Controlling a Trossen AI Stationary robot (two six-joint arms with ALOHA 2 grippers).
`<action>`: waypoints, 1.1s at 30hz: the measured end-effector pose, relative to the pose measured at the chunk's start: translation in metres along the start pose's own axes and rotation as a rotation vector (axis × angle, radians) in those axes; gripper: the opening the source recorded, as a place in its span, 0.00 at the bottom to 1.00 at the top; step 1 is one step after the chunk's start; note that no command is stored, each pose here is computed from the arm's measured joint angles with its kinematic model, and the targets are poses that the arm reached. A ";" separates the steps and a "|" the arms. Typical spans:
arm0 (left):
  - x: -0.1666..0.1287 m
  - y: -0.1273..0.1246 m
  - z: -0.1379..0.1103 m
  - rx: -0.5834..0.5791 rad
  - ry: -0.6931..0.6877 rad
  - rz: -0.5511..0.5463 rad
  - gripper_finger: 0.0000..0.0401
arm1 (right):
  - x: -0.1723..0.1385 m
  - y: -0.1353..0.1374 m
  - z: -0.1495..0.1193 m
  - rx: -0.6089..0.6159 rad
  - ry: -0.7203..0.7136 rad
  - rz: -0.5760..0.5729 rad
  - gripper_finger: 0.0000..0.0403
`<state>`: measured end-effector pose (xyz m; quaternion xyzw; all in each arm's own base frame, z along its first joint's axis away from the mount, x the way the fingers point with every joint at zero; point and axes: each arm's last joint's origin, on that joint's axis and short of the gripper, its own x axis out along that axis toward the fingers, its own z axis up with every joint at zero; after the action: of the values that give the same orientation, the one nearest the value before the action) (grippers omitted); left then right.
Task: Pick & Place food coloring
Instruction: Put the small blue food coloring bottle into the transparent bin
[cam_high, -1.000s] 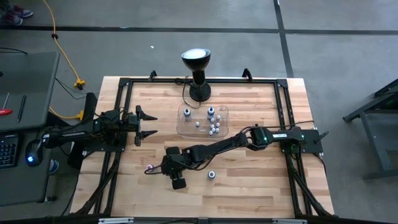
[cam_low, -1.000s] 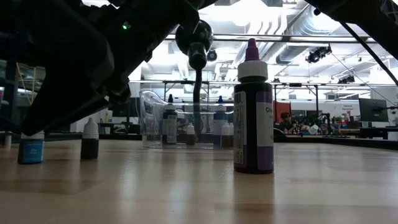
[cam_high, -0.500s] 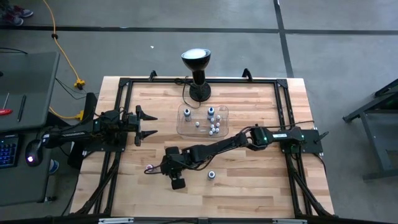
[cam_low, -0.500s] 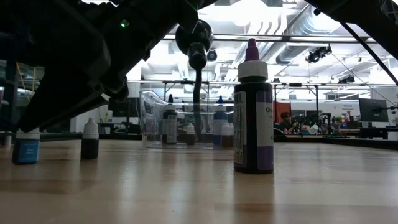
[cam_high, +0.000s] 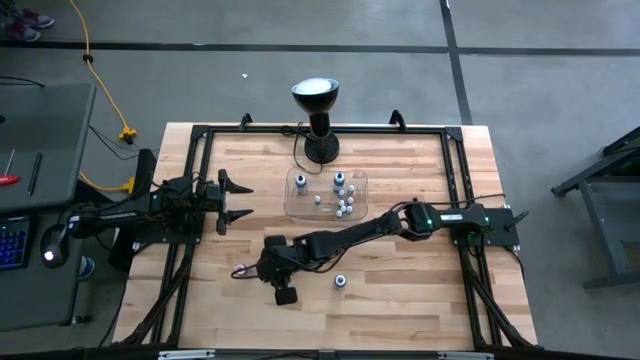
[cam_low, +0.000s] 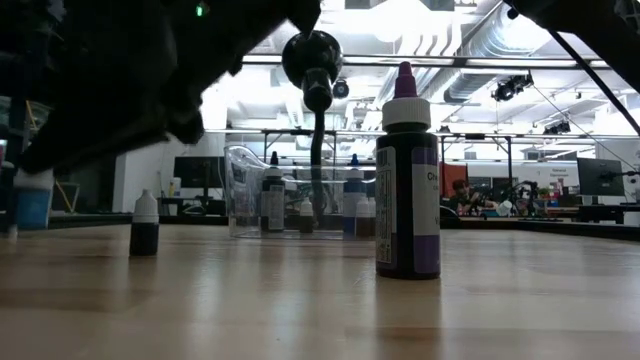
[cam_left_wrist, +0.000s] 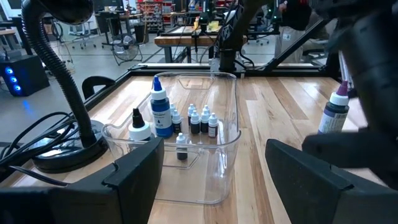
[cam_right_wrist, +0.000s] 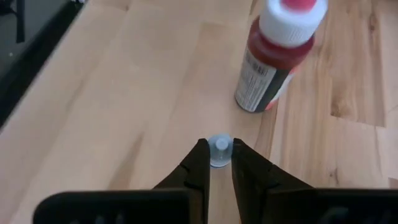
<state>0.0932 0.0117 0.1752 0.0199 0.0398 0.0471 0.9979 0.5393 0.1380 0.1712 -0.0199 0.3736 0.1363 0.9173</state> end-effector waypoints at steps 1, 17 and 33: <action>0.000 0.000 0.000 0.000 0.000 0.000 0.69 | -0.004 0.001 0.003 0.009 -0.008 0.000 0.09; 0.000 0.000 0.000 0.000 0.000 0.000 0.69 | -0.106 0.005 0.050 0.071 -0.048 -0.068 0.09; 0.000 0.000 0.000 0.000 -0.001 0.000 0.69 | -0.202 -0.018 0.057 0.391 0.020 -0.266 0.09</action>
<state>0.0932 0.0117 0.1754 0.0199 0.0394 0.0471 0.9979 0.4444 0.0814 0.3503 0.1079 0.3958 -0.0609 0.9099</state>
